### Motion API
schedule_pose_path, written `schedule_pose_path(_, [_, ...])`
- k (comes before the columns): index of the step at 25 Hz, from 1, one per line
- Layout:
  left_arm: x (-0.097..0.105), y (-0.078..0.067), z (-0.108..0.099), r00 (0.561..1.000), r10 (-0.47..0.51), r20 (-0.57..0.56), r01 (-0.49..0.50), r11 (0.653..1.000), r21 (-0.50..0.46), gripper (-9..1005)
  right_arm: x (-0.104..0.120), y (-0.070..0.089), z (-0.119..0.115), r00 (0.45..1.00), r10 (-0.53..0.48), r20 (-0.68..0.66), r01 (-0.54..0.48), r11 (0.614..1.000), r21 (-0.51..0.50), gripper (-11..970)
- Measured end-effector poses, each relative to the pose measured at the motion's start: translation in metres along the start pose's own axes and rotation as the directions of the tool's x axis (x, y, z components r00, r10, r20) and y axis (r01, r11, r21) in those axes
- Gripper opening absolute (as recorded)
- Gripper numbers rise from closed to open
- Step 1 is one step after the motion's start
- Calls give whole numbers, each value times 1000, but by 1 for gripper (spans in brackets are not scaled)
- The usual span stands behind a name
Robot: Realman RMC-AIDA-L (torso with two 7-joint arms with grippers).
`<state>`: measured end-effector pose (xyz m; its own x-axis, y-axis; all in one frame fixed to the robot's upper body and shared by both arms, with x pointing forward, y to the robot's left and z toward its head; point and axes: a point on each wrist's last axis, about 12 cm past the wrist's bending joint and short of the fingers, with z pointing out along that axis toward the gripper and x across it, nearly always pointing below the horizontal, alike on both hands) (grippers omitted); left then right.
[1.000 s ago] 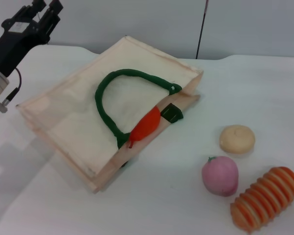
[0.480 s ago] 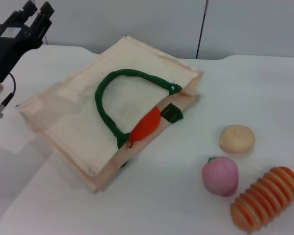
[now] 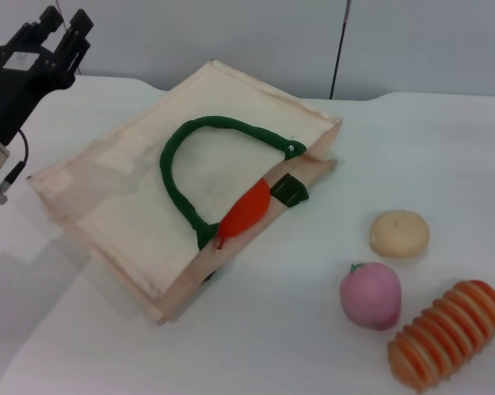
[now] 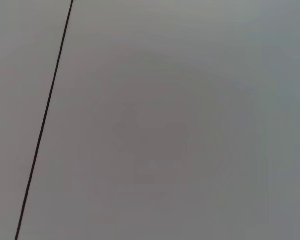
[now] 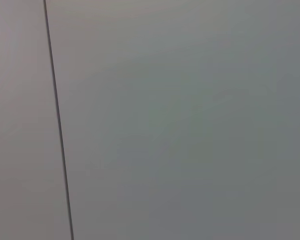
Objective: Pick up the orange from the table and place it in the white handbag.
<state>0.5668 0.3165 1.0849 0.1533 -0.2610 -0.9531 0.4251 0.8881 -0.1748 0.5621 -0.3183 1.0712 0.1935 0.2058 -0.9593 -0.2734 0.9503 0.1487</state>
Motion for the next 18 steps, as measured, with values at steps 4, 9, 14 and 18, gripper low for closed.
schedule_pose_path(4, [2,-3,-1,1000,12,7,-12,1000,-5,498,1,-1,-1,1000,0,-4,0,1000,3,836])
schedule_pose_path(9, [2,-4,-1,1000,20,15,-20,1000,-7,498,1,-1,-1,1000,0,-10,0,1000,8,836])
schedule_pose_path(14, [2,-4,1,1000,23,20,-23,1000,-2,497,2,-2,-1,1000,0,-18,0,1000,12,836])
schedule_pose_path(18, [1,-4,1,999,24,24,-24,1000,-10,497,3,-2,-1,1000,0,-25,1,1000,17,836])
